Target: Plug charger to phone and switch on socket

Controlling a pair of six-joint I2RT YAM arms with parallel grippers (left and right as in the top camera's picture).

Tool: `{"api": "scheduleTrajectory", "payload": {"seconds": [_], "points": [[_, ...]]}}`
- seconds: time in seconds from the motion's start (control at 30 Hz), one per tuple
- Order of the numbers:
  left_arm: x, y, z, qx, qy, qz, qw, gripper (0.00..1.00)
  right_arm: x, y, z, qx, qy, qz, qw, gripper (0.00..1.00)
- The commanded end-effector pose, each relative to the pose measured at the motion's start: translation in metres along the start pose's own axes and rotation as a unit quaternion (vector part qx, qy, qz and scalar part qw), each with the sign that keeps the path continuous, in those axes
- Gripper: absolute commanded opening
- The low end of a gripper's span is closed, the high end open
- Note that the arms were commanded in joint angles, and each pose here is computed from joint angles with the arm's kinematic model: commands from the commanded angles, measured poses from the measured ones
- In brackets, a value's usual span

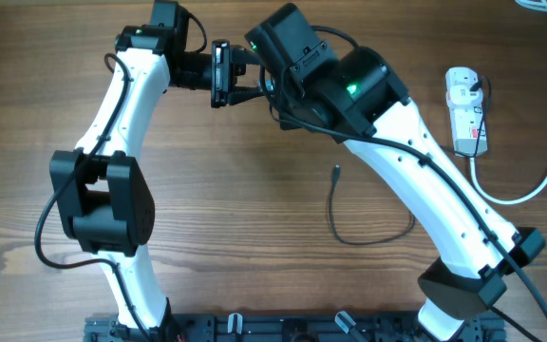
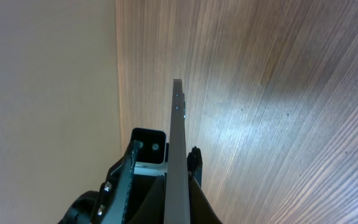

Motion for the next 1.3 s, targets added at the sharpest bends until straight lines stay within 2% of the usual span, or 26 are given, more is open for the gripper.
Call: {"api": "scheduleTrajectory", "payload": {"seconds": [0.0,0.33,0.6,0.67,0.73,0.77,0.8,0.93,1.0,1.07,1.13,1.17,1.27], "points": [[-0.005,0.0,-0.012,0.01,-0.012,-0.006,1.0,0.46,0.001,-0.003,-0.004,0.005,-0.008,-0.001,1.0,0.04],[-0.005,0.0,-0.012,0.01,-0.012,-0.006,1.0,0.35,-0.004,-0.016,-0.012,-0.001,0.002,-0.014,1.0,0.04],[-0.005,0.0,-0.012,0.01,-0.012,-0.006,1.0,0.08,-0.002,-0.016,-0.01,-0.013,0.054,-0.006,0.998,0.05],[-0.005,0.0,-0.011,0.008,-0.012,-0.005,1.0,0.04,-0.002,-0.016,-0.009,-0.014,0.079,-0.006,0.997,0.19],[-0.004,0.0,-0.009,-0.003,-0.012,0.002,1.0,0.04,0.002,-0.013,-0.004,-0.036,0.114,0.008,0.993,0.62],[-0.003,0.0,-0.008,-0.01,-0.012,0.006,1.0,0.04,0.004,-0.008,0.0,-0.053,0.139,0.02,0.989,0.88],[-0.002,0.0,-0.006,-0.021,-0.013,0.012,1.0,0.04,0.008,-0.001,0.006,-0.073,0.172,0.032,0.982,0.98],[0.003,0.001,0.003,-0.069,-0.014,0.041,0.997,0.04,0.018,0.034,0.032,-0.159,0.301,0.063,0.938,1.0],[0.006,0.003,0.008,-0.097,-0.032,0.06,0.993,0.04,0.02,0.06,0.064,-0.196,0.384,0.043,0.901,1.0],[0.009,0.004,0.013,-0.121,-0.069,0.082,0.987,0.04,0.02,0.074,0.093,-0.162,0.458,0.016,0.874,1.0],[0.012,0.006,0.018,-0.142,-0.127,0.11,0.976,0.04,0.017,0.074,0.134,-0.102,0.556,-0.034,0.824,1.0],[0.013,0.005,0.019,-0.143,-0.171,0.123,0.967,0.04,0.013,0.073,0.155,-0.087,0.561,-0.06,0.821,1.0],[0.015,-0.006,0.017,-0.116,-0.285,0.146,0.94,0.04,0.0,0.062,0.226,-0.067,0.508,-0.145,0.846,1.0]]}}
Point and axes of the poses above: each gripper's point midway between its finger pads, its own y axis back along the fingers, its own x axis along the line the jaws close on, z = x × y, the point moved 8 cm from there along y, back along the fingers, and after that the axes turned 3 degrees about -y, right-handed, at the moved point
